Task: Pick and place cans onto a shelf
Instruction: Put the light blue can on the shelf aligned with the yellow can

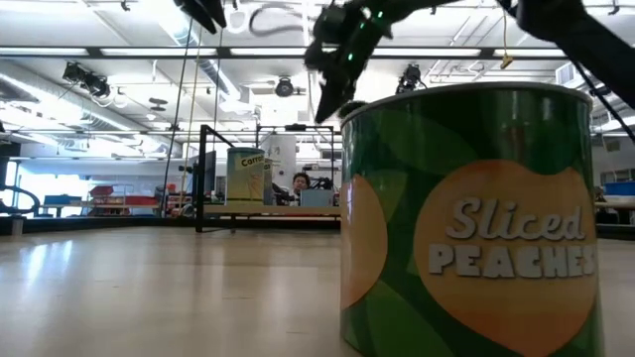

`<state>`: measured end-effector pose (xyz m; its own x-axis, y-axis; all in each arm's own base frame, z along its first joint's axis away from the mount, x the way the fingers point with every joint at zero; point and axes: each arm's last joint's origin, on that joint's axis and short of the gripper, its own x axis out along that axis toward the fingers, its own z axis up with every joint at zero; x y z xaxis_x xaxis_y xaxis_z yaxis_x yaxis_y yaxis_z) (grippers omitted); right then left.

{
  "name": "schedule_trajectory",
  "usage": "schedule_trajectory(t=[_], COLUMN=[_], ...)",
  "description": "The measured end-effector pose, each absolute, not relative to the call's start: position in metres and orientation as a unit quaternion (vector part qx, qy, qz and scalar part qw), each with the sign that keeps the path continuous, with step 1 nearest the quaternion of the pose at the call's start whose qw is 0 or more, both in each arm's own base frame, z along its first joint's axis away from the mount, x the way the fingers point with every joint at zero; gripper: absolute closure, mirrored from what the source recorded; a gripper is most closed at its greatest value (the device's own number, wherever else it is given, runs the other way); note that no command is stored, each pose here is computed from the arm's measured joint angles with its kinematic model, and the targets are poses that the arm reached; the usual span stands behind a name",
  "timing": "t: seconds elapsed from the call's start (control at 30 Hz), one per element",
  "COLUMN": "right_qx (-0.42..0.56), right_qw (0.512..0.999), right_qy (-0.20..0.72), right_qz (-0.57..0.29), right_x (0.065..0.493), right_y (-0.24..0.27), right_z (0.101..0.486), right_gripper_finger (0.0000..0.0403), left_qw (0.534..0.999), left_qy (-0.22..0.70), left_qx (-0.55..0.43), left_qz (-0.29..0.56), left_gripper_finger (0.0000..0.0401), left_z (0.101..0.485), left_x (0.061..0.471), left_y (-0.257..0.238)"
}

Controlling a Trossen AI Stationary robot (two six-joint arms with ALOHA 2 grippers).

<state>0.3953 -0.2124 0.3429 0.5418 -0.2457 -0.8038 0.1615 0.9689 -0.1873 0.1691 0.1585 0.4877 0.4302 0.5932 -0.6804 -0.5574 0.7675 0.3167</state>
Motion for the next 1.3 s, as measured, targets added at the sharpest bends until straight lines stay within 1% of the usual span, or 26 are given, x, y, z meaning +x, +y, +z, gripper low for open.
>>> schedule_trajectory(t=[0.1, 0.17, 0.4, 0.53, 0.73, 0.93, 1.17, 1.3], right_qx=[-0.034, -0.029, 0.01, 0.023, 0.04, 0.038, 0.057, 0.072], right_qw=[0.868, 0.864, 0.853, 0.849, 0.839, 0.838, 0.83, 0.837], right_qy=[0.483, 0.491, 0.518, 0.525, 0.539, 0.541, 0.551, 0.541], right_qz=[-0.113, -0.107, -0.069, -0.062, -0.06, -0.062, -0.058, -0.043], right_x=[0.404, 0.41, 0.427, 0.429, 0.43, 0.431, 0.422, 0.421], right_y=[-0.218, -0.22, -0.231, -0.238, -0.25, -0.25, -0.256, -0.26], right_z=[0.323, 0.311, 0.263, 0.249, 0.226, 0.226, 0.224, 0.225], right_gripper_finger=[0.0378, 0.0394, 0.0392, 0.0399, 0.0398, 0.04, 0.04, 0.04], left_qw=[0.845, 0.843, 0.834, 0.829, 0.823, 0.821, 0.821, 0.821], left_qy=[0.412, 0.413, 0.416, 0.419, 0.42, 0.419, 0.418, 0.419], left_qx=[0.022, 0.022, 0.012, 0.01, 0.005, 0.004, 0.004, 0.004], left_qz=[0.341, 0.343, 0.362, 0.372, 0.384, 0.389, 0.389, 0.388], left_gripper_finger=[0.0025, 0.0025, 0.0025, 0.0025, 0.0025, 0.0025, 0.0025, 0.0025], left_z=[0.488, 0.488, 0.487, 0.487, 0.487, 0.488, 0.488, 0.488], left_x=[0.168, 0.167, 0.159, 0.155, 0.149, 0.146, 0.146, 0.146], left_y=[0.159, 0.16, 0.168, 0.172, 0.177, 0.178, 0.177, 0.177])
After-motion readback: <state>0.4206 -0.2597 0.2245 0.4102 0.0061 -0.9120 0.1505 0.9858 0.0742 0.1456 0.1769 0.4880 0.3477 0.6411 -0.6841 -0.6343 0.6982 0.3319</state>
